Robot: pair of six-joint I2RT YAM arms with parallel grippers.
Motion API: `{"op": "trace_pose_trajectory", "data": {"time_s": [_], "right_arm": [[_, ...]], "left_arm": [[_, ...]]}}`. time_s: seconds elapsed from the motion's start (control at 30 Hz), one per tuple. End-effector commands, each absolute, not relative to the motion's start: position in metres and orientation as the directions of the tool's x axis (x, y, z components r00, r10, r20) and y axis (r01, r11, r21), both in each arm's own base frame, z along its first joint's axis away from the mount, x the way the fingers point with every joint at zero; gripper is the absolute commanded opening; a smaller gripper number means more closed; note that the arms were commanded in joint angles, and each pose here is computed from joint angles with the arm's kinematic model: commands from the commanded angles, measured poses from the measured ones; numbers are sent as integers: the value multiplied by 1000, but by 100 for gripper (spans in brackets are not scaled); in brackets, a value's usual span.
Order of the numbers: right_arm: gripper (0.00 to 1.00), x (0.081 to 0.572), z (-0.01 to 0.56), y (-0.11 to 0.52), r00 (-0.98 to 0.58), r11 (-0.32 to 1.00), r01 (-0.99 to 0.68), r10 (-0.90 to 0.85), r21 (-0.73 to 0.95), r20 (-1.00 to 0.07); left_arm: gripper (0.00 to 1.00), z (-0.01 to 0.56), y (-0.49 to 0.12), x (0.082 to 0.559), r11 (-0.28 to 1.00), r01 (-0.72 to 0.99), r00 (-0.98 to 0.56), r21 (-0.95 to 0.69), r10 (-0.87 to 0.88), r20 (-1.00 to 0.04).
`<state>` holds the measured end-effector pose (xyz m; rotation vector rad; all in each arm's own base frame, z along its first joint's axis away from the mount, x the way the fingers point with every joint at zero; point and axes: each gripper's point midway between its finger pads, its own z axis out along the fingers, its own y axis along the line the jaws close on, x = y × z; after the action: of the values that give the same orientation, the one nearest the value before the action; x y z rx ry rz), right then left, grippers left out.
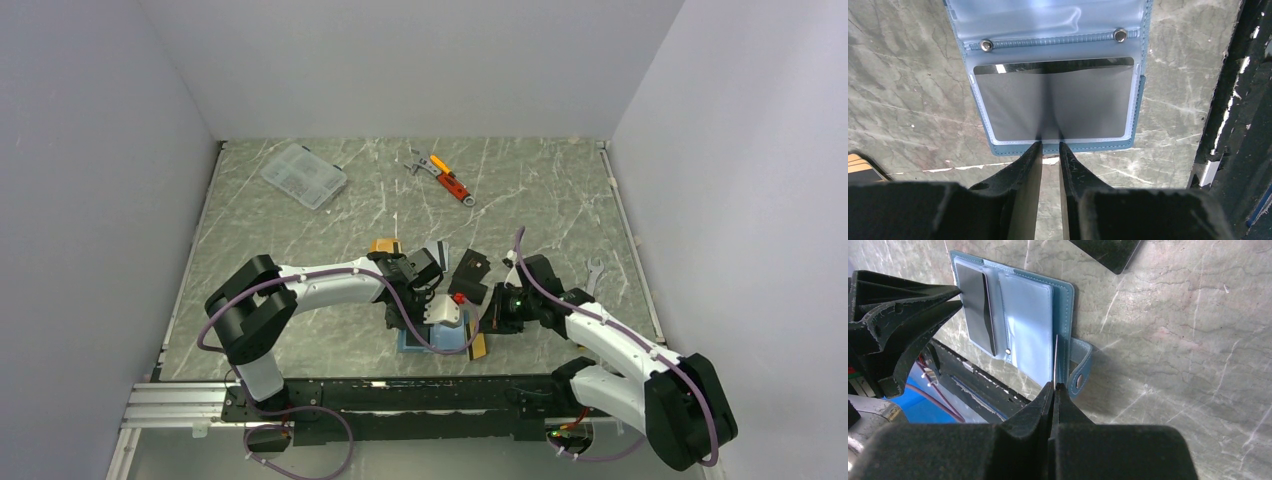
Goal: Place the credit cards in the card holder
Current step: Insert the credit card into the card holder.
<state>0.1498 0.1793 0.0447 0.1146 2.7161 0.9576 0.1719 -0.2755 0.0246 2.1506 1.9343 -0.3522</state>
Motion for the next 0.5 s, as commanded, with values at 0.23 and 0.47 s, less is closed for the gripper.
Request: {"op": "trace_pose_trajectory", "data": {"time_s": [0.23,0.47], "right_arm": [[0,158,63,180,-947,771,-40,173,636,-270],[0,160,75,182,-940,757,-52,183,651,-288]], "left_arm": [[23,40,-282,172,-130,991,133,32,927,-350],[22,40,-282,172,-133,991,135,30,928,-347]]}}
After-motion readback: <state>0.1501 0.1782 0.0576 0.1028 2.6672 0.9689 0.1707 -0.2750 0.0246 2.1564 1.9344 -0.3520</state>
